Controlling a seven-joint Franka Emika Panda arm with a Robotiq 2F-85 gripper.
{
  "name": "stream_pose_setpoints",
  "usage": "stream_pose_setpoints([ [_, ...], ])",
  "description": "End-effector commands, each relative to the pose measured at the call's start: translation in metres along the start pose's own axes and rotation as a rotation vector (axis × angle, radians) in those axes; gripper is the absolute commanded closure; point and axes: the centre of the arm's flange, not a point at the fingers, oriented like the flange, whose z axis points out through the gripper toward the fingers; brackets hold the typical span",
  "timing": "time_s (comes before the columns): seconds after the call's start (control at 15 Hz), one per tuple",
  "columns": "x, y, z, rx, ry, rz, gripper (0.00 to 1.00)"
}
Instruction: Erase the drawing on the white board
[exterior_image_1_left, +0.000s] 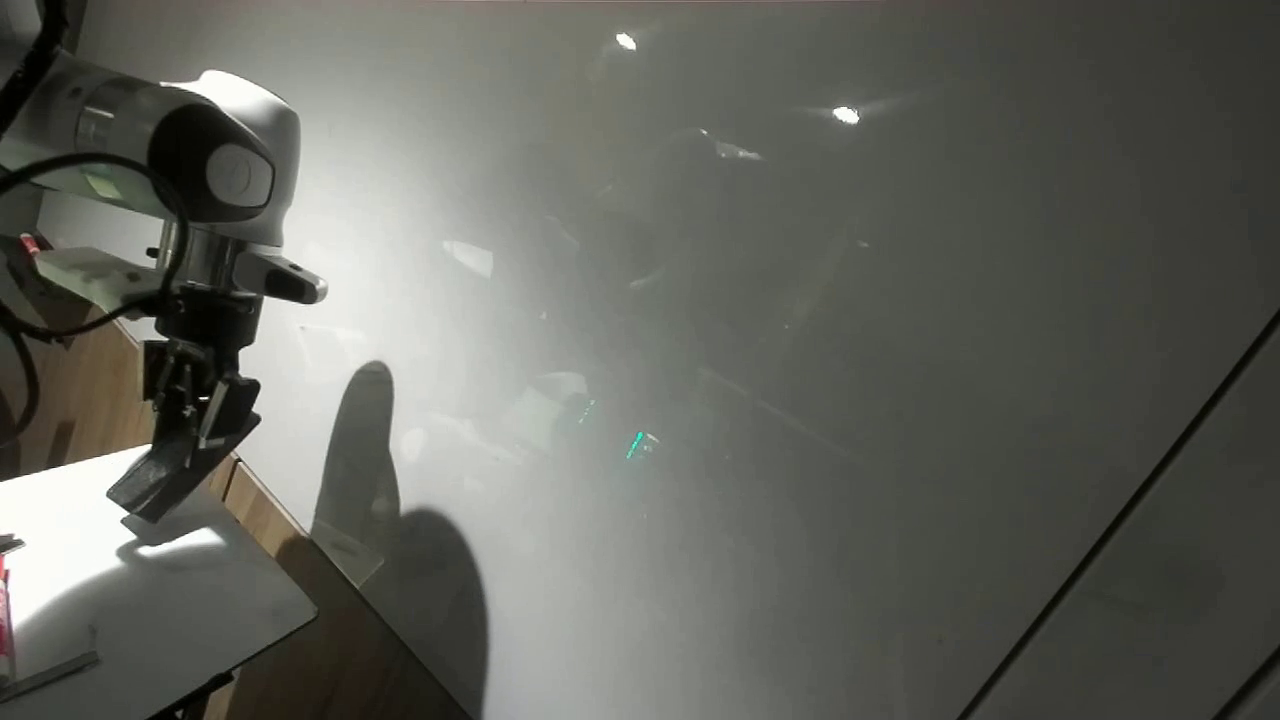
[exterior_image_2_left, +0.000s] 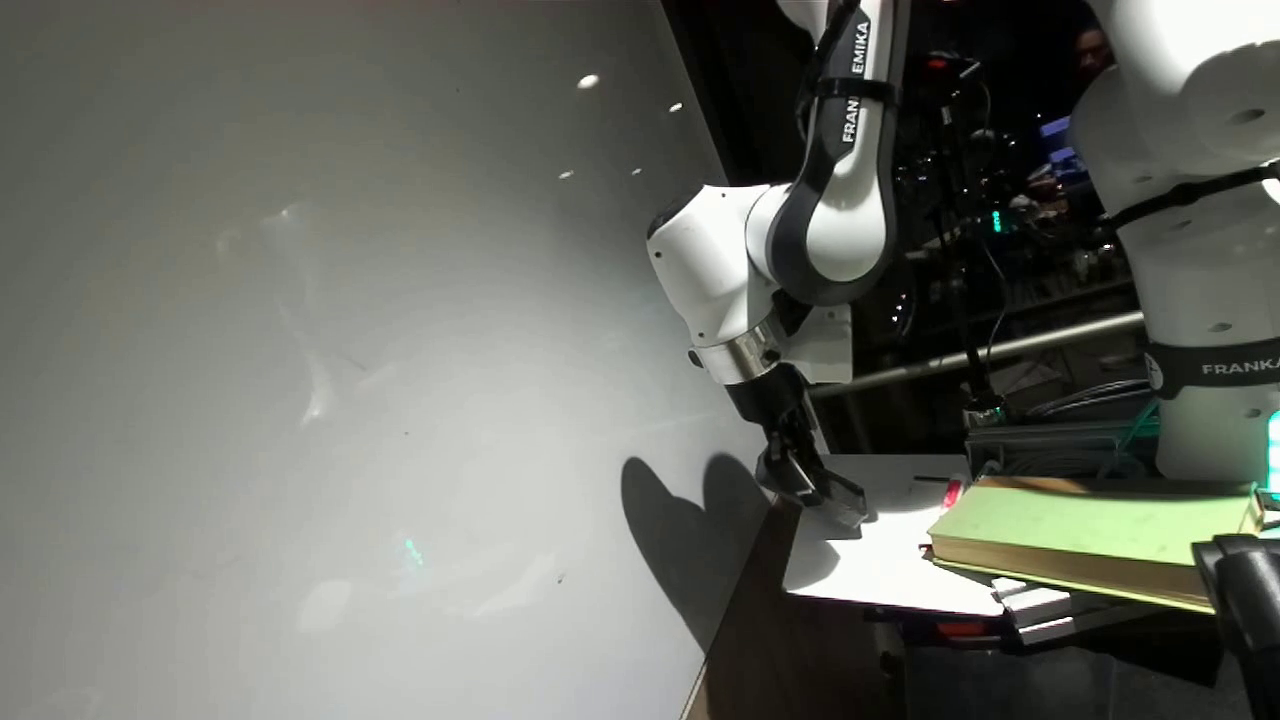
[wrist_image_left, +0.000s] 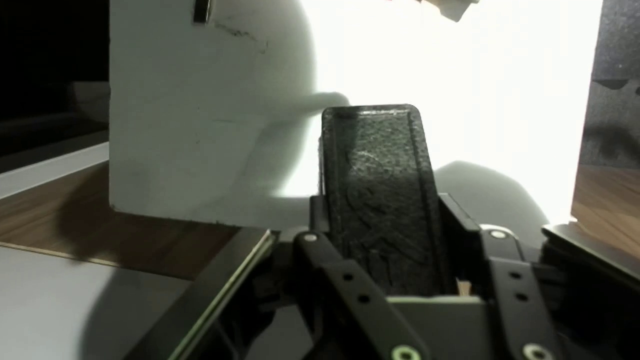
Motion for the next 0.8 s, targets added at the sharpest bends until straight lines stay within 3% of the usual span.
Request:
stream_pose_setpoints([
  [0.0,0.027,0.002,-0.006,0.029,-0.016,-0.007,0.7],
  [0.73,0.03,0.017,0.038,0.006,-0.198,0.046,0.7],
])
